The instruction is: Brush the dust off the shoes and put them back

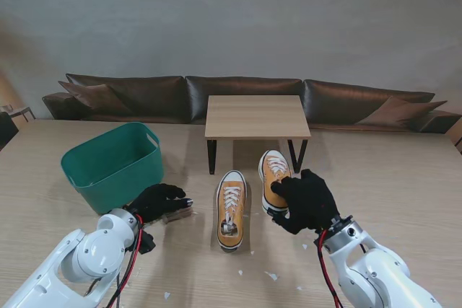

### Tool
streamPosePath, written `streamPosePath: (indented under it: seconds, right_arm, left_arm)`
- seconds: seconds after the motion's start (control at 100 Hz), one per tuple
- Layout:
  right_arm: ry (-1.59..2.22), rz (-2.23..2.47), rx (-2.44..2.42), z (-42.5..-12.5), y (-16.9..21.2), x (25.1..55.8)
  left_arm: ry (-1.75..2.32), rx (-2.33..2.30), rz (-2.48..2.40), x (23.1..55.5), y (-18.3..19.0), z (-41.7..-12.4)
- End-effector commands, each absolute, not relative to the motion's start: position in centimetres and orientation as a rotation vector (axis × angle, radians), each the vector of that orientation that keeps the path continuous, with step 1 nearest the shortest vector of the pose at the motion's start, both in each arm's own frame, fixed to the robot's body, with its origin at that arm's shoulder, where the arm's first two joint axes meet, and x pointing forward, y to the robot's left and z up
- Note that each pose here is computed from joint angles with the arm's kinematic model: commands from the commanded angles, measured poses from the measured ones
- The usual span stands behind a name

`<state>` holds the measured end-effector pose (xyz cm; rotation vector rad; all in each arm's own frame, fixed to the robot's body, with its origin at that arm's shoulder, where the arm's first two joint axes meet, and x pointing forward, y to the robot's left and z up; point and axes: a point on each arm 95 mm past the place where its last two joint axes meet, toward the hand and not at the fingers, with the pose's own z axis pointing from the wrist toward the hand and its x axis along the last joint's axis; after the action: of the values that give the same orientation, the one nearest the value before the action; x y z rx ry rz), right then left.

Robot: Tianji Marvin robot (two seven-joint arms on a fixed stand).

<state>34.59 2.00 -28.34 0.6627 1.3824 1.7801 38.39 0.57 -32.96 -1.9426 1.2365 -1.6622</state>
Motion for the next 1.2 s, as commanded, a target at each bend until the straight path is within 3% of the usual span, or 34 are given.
streamPosePath:
  seconds: [0.0,0.63,1.19]
  right_arm:
    - [1.405,1.751,0.650,-28.7,2.2,35.2]
    - [1.525,1.647,0.765,-34.5,3.7,38.7]
    - [1.672,1.671,0.907,-39.2,3.1,36.3]
  left_arm:
    - [1.256,-1.962,-1.656,38.2,0.3,-33.0]
    - [1.271,-1.963,-1.628,38.2,0.4,-33.1]
    - [1.274,-1.974,-1.618,38.3,0.2,-33.1]
